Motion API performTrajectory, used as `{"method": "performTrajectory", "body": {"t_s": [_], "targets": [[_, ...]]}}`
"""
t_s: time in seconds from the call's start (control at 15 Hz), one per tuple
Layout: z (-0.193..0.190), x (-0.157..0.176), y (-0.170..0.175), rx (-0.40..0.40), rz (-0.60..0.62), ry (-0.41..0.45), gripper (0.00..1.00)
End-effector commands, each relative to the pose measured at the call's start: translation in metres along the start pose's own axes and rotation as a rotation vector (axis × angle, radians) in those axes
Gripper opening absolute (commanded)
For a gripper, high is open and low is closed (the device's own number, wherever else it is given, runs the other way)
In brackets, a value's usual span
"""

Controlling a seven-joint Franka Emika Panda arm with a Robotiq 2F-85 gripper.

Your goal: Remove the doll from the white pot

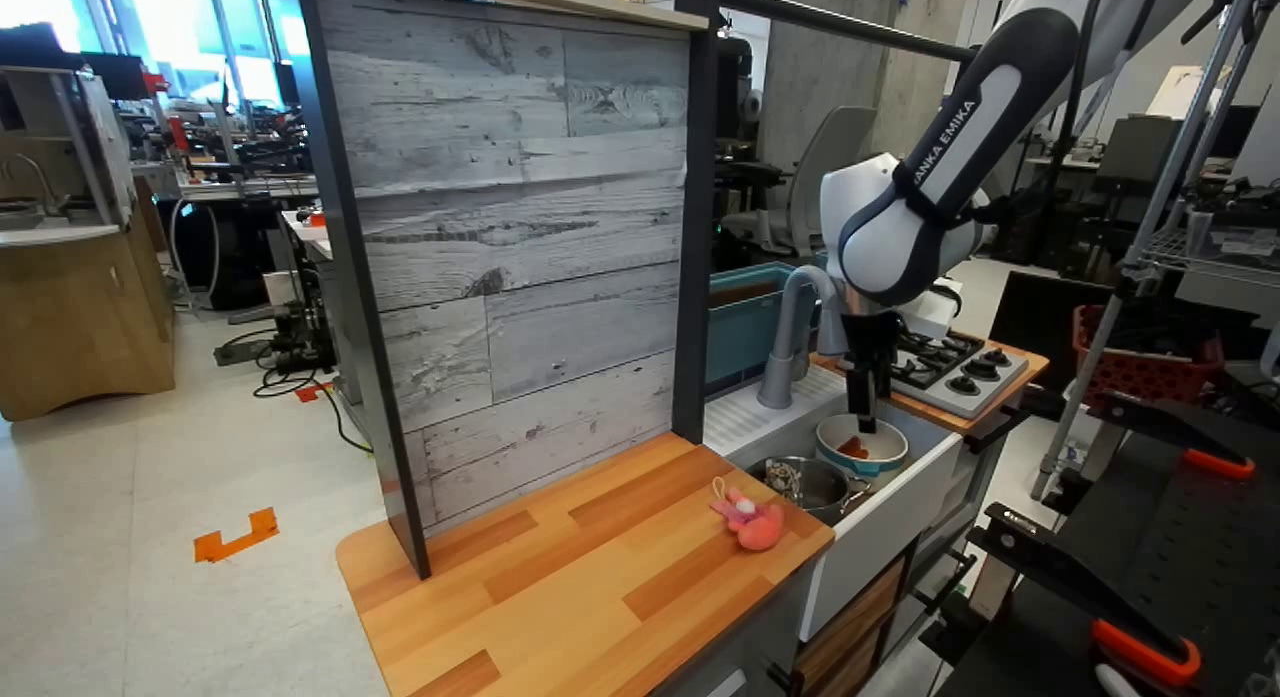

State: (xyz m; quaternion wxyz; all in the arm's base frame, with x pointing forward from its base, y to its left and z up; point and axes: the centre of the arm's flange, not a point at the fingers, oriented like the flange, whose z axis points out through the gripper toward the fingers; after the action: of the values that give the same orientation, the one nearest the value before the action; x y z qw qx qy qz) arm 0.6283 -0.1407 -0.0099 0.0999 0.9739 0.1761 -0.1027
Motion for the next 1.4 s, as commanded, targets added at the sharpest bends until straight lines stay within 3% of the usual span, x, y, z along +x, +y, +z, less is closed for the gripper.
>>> {"method": "performTrajectory", "body": {"t_s": [0.0, 0.4, 0.67, 1.33], "targets": [[0.01, 0.006, -0.012, -0.056, -0.099, -0.025, 1.0], [0.009, 0.005, -0.018, -0.046, -0.152, 0.012, 1.0], [0.015, -0.001, -0.019, 0.007, -0.079, 0.108, 1.0], [0.021, -0.001, -0.014, 0.151, 0.138, 0.21, 1.0]]}}
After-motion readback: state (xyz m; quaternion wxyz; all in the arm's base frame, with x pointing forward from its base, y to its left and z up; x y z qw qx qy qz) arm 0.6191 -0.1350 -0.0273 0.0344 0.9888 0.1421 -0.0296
